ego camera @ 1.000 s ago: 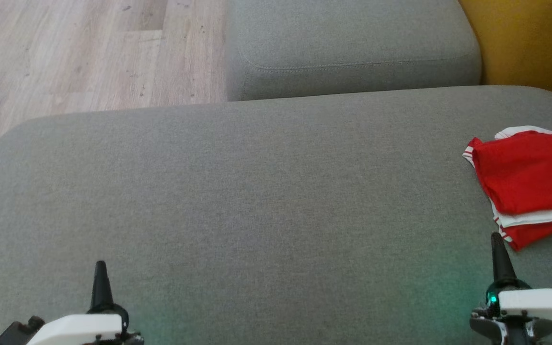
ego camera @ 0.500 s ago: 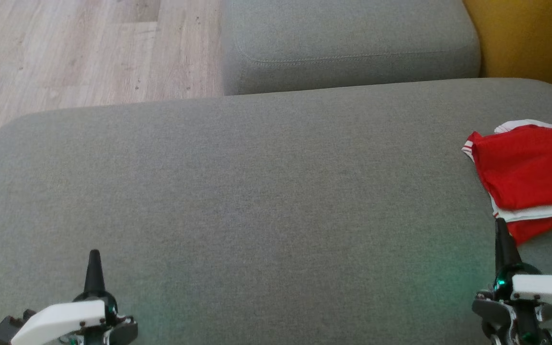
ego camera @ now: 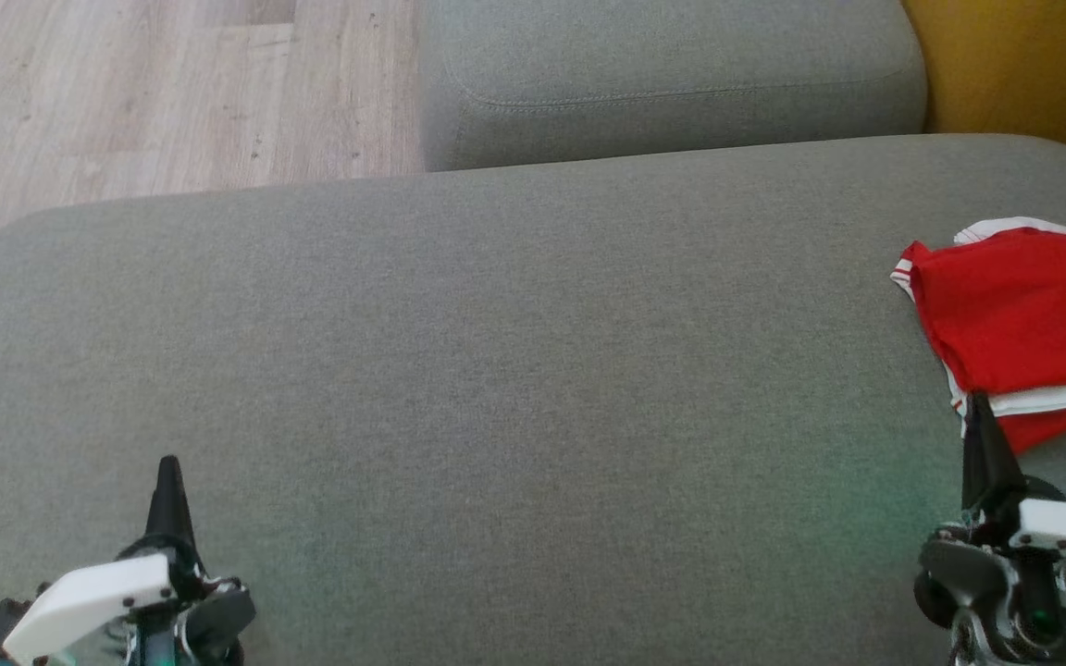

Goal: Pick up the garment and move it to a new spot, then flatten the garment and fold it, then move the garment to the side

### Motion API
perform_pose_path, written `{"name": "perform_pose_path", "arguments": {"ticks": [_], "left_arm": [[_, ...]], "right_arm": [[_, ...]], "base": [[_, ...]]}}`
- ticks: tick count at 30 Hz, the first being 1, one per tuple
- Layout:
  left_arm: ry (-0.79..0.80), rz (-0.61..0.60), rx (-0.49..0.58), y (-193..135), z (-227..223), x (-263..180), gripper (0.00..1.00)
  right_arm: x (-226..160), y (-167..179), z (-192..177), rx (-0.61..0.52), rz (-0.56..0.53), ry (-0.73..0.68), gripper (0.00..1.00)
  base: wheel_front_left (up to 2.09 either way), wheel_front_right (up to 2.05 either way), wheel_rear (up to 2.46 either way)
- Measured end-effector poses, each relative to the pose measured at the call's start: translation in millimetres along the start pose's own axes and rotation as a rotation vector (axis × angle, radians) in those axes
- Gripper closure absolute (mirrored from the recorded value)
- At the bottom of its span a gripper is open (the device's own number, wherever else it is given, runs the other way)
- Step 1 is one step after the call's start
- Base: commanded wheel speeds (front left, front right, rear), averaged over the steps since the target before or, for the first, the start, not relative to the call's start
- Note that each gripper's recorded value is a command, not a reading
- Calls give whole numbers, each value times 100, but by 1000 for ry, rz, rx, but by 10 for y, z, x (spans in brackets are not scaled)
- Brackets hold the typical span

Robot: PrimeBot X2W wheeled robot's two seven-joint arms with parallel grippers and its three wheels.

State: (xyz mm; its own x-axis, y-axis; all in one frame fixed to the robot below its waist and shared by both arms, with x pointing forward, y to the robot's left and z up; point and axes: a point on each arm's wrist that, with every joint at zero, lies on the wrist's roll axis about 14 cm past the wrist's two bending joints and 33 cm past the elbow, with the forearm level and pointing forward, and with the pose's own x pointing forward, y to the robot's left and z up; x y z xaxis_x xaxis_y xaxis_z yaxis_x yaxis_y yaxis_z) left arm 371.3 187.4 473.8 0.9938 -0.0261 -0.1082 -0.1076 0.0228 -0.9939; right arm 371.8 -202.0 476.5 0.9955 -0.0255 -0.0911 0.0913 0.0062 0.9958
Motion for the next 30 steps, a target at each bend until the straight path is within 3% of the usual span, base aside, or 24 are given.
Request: {"name": "perform_pose_path", "arguments": {"ticks": [30], "left_arm": [[4, -17, -33, -43, -5, 31, 100]], "right_arm": [[20, 26, 16, 27, 8, 0, 100]], "base": [[0, 0, 0]]}}
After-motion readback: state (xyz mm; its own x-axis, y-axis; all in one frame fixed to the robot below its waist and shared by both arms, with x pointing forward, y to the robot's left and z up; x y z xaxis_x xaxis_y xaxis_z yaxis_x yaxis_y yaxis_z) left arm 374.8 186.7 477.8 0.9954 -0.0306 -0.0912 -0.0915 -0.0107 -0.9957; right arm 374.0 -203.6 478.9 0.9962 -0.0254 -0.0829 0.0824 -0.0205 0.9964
